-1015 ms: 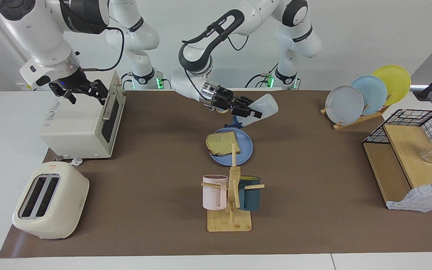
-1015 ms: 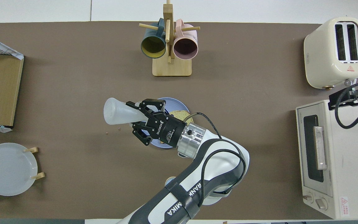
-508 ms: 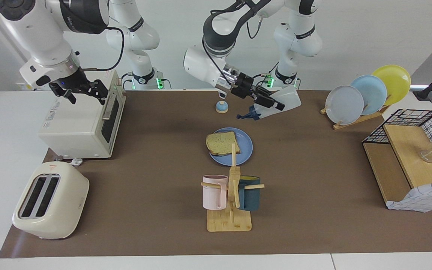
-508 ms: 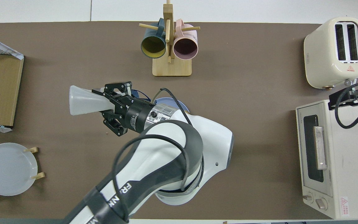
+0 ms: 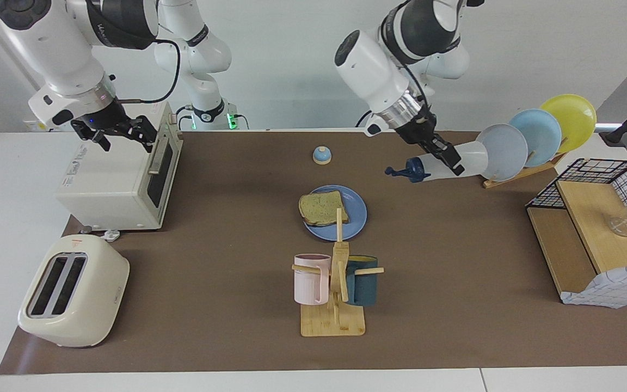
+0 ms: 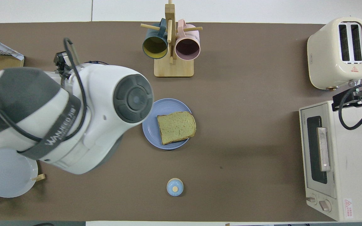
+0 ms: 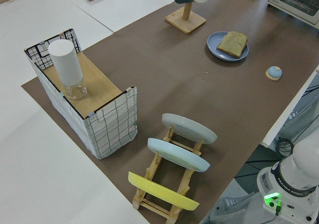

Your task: Put bread on plate and add seasoning

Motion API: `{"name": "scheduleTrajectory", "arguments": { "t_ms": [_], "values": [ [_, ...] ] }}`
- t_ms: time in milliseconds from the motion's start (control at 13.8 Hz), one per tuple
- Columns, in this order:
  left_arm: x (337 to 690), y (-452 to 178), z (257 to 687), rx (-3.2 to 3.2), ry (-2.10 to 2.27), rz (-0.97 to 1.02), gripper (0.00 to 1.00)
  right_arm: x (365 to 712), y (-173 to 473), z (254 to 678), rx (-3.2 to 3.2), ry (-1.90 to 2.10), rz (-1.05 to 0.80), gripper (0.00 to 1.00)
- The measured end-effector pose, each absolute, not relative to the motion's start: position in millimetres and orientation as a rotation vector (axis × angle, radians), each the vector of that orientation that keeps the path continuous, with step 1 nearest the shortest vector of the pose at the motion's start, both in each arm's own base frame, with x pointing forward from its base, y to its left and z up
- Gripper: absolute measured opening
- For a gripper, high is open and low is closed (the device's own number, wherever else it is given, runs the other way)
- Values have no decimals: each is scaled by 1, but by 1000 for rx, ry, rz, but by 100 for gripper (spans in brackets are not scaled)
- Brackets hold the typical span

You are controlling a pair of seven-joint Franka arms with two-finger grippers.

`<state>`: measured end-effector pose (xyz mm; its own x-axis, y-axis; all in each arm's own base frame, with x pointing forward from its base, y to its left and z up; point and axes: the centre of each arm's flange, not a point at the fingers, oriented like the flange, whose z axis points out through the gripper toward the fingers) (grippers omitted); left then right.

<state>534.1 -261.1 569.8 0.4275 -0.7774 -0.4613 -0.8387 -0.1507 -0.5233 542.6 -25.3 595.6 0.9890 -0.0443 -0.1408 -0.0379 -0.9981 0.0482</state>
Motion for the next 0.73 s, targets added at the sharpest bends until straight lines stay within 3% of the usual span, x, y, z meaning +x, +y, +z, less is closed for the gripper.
{"name": "scheduleTrajectory", "arguments": {
  "t_ms": [725],
  "values": [
    [600,-139,566,-2658,1180,-299,42,543,-25,596,3088,-64,-220,100]
  ]
}}
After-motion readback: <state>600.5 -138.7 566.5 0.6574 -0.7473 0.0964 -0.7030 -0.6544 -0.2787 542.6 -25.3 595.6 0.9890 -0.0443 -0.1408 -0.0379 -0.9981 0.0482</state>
